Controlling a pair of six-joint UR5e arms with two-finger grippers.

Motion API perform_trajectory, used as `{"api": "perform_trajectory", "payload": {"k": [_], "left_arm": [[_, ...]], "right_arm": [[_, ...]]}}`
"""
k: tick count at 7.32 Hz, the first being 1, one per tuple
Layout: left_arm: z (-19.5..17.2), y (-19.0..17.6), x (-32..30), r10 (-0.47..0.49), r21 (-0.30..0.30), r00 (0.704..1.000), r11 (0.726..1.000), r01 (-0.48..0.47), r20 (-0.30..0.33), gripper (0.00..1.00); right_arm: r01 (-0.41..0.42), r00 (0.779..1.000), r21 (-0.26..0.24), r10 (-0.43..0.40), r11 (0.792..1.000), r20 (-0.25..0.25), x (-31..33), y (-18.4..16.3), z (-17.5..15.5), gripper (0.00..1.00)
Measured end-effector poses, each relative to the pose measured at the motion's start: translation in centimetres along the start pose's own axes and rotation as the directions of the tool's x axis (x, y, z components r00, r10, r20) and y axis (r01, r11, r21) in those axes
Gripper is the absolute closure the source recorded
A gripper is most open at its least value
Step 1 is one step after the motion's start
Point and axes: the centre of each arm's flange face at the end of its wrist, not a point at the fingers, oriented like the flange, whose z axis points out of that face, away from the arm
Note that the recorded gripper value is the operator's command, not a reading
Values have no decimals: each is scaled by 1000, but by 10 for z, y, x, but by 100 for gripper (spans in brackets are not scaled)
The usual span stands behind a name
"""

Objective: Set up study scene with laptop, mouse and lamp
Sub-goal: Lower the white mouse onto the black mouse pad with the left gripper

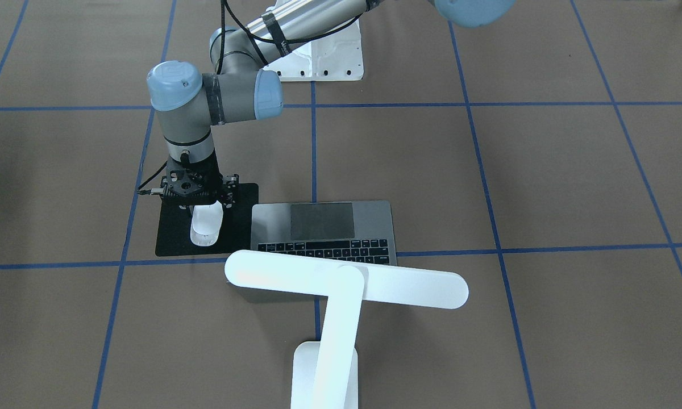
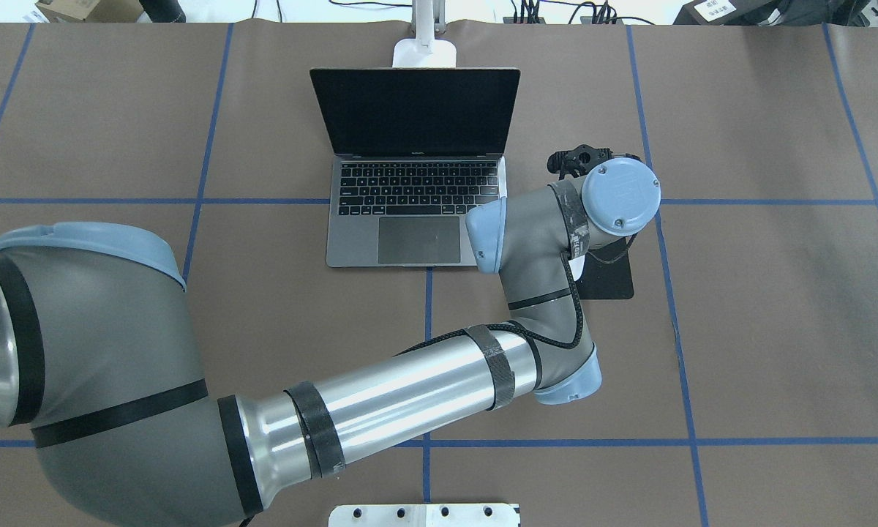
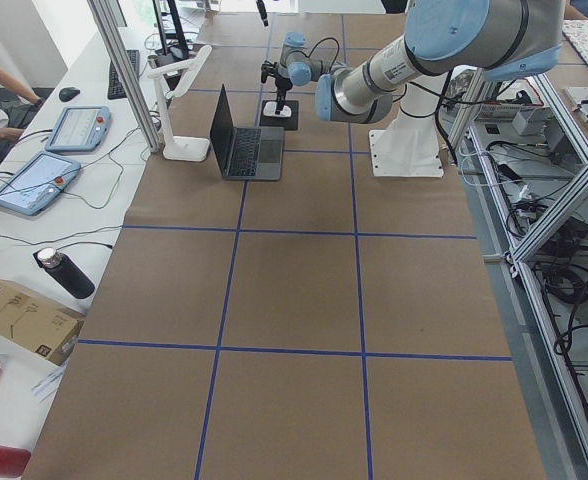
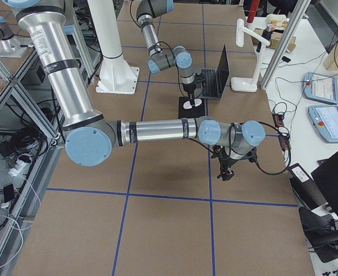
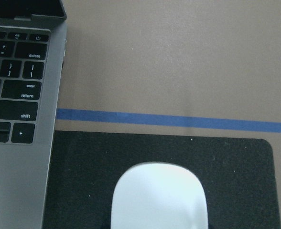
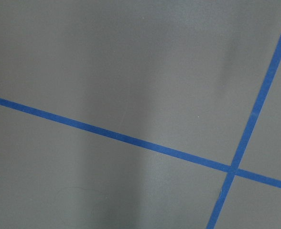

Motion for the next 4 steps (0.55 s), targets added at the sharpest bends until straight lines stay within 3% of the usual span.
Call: {"api": "perform_trajectory", "payload": {"k": [2,4], "left_arm": [[-2,-1,1,9,1,1000,1000,-9,-4,1],[-29,-20,3,-1,14,999,1000,1,-49,1]], "right_arm": [[-2,1000,-2,2,1000,1,1,0,1,1],[2,1000,1,-2,1000,0,-1,-2,-1,1]]}}
